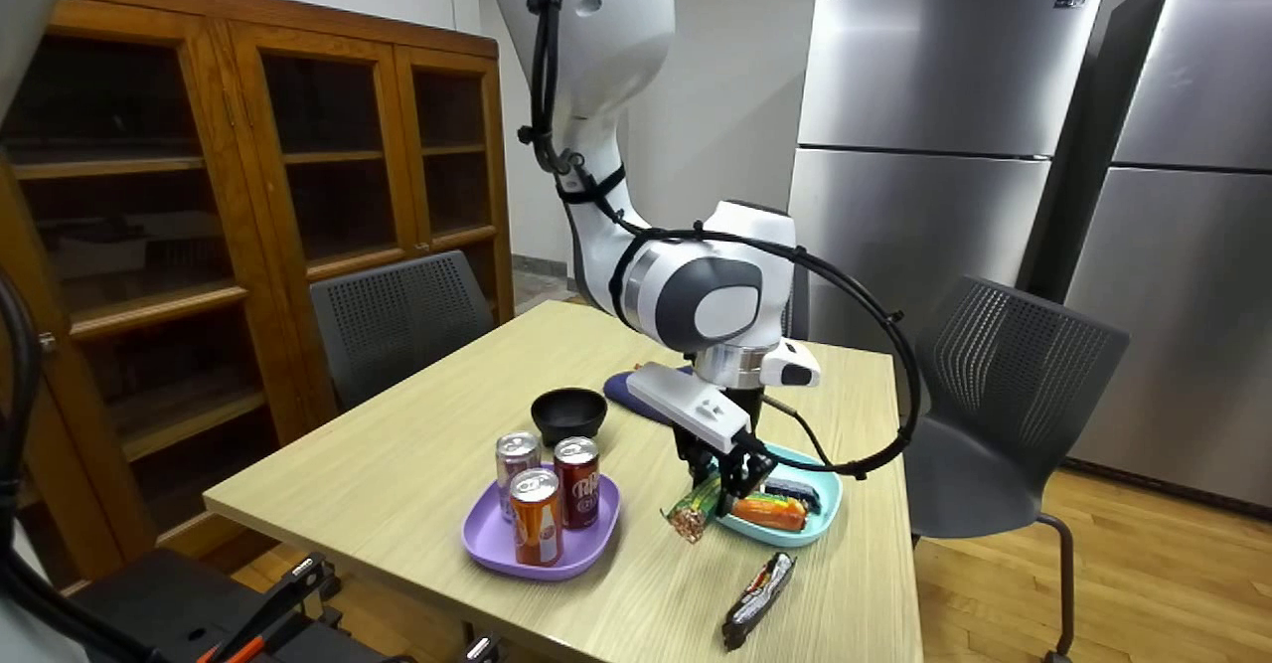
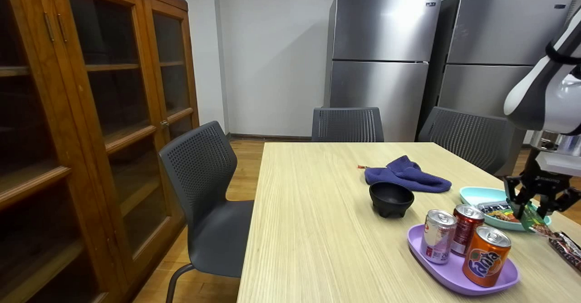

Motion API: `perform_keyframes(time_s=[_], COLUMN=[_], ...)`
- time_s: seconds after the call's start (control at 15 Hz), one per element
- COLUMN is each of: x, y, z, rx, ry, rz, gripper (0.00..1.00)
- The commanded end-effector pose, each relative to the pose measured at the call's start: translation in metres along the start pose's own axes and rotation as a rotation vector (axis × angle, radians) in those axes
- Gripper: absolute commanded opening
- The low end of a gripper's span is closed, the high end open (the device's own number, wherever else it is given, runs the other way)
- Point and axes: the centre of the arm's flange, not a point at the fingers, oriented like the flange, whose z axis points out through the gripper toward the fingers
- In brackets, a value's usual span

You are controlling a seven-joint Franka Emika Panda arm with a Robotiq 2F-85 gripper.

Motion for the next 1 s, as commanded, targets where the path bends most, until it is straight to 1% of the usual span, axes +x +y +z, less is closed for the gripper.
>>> perform_keyframes(time_s=[0.0, 0.33, 0.53, 0.93], x=[0.006, 0.026, 0.038, 0.061], y=[-0.014, -0.023, -0.026, -0.019], z=[-0.015, -0.02, -0.018, -0.007], rx=[0.034, 0.069, 0.076, 0.095], ry=[0.066, 0.154, 0.202, 0.261], rz=[0.138, 0.385, 0.532, 0.763], gripper=[0.13, 0.13, 0.13, 0.13])
